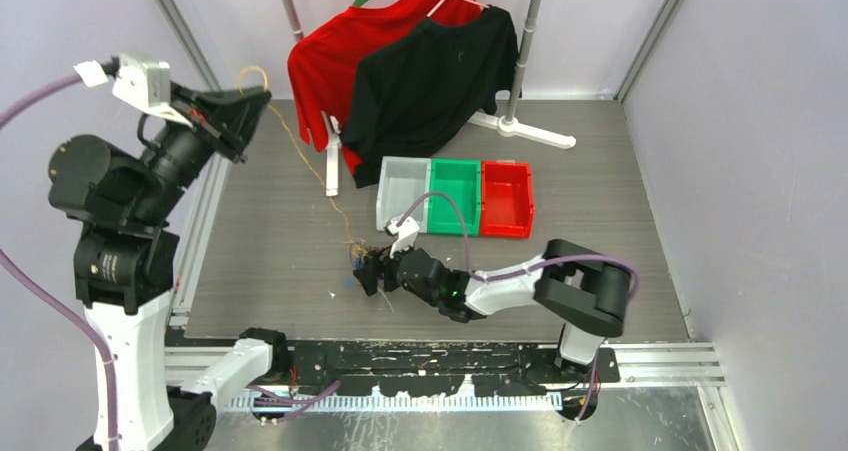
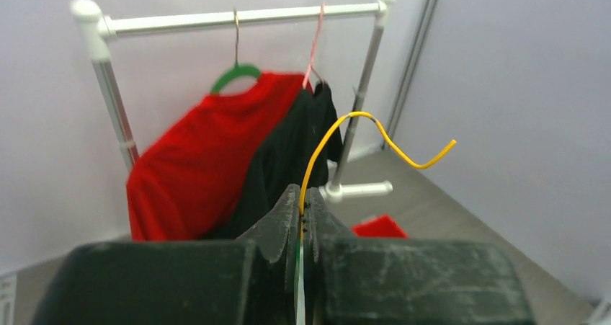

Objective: Untangle the cables

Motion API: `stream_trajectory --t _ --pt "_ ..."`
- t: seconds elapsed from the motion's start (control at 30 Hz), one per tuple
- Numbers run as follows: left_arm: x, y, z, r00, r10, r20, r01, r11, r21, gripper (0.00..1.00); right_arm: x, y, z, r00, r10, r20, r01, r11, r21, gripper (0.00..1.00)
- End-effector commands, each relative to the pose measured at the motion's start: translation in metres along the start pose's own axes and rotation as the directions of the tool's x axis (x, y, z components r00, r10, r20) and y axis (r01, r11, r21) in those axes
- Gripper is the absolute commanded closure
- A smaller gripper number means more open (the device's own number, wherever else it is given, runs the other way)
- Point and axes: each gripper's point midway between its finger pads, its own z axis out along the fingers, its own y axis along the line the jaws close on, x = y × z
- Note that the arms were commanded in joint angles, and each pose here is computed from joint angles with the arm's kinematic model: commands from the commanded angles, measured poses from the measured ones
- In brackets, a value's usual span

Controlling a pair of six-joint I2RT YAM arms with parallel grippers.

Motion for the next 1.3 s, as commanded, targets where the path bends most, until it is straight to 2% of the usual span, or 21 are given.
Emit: stream_trajectory --t 0.0,0.17,0.27,0.4,0.47,0.57,0.67,0.77,0.83,1.0,1.13,1.27 --pt "0.036 -0.008 -0.012 0.998 0.009 -0.063 -0.005 0.998 0.057 1.00 -0.055 0.027 -0.025 0.996 -0.038 0.077 0.043 0.997 -0.069 0.18" --pt "0.084 -0.010 -0.024 0.984 -0.049 -0.171 0.062 0.996 0.070 1.00 -0.080 0.048 -0.030 0.994 -0.080 0.077 0.091 0.985 -0.147 0.20" --pt "0.108 -0.005 -0.031 0.975 -0.038 -0.220 0.051 0.997 0.056 1.00 -0.078 0.053 -0.024 0.993 -0.103 0.049 0.110 0.979 -0.173 0.23" --pt "0.141 0.015 -0.039 0.958 0.059 -0.282 -0.059 0.998 0.011 1.00 -0.063 0.049 -0.019 0.995 -0.099 0.002 0.098 0.981 -0.165 0.27" --pt "0.155 0.036 -0.041 0.941 0.114 -0.319 -0.139 0.989 -0.058 1.00 -0.051 0.044 -0.018 0.996 -0.082 -0.031 0.076 0.985 -0.154 0.30" --pt "0.174 0.078 -0.045 0.894 0.194 -0.403 -0.288 0.939 -0.186 1.00 -0.034 0.036 -0.020 0.995 -0.049 -0.089 0.037 0.991 -0.132 0.33" --pt "0.192 0.110 -0.047 0.841 0.239 -0.485 -0.398 0.881 -0.255 1.00 -0.019 0.025 -0.029 0.991 -0.010 -0.135 -0.001 0.996 -0.087 0.34" --pt "0.215 0.116 -0.049 0.804 0.243 -0.542 -0.421 0.878 -0.230 1.00 -0.011 0.018 -0.040 0.987 0.011 -0.159 -0.023 0.997 -0.072 0.35" --pt "0.226 0.115 -0.049 0.799 0.239 -0.552 -0.411 0.887 -0.210 1.00 -0.004 0.018 -0.042 0.983 0.007 -0.184 -0.022 0.996 -0.083 0.35" --pt "0.244 0.124 -0.049 0.759 0.257 -0.598 -0.447 0.874 -0.192 1.00 0.030 0.039 -0.039 0.935 -0.032 -0.353 -0.038 0.982 -0.188 0.37" --pt "0.250 0.132 -0.049 0.726 0.290 -0.623 -0.492 0.853 -0.177 1.00 0.043 0.045 -0.030 0.920 -0.010 -0.392 -0.074 0.977 -0.201 0.48" --pt "0.257 0.134 -0.053 0.691 0.329 -0.644 -0.525 0.840 -0.135 1.00 0.033 0.040 -0.025 0.932 0.003 -0.362 -0.066 0.985 -0.162 0.77"
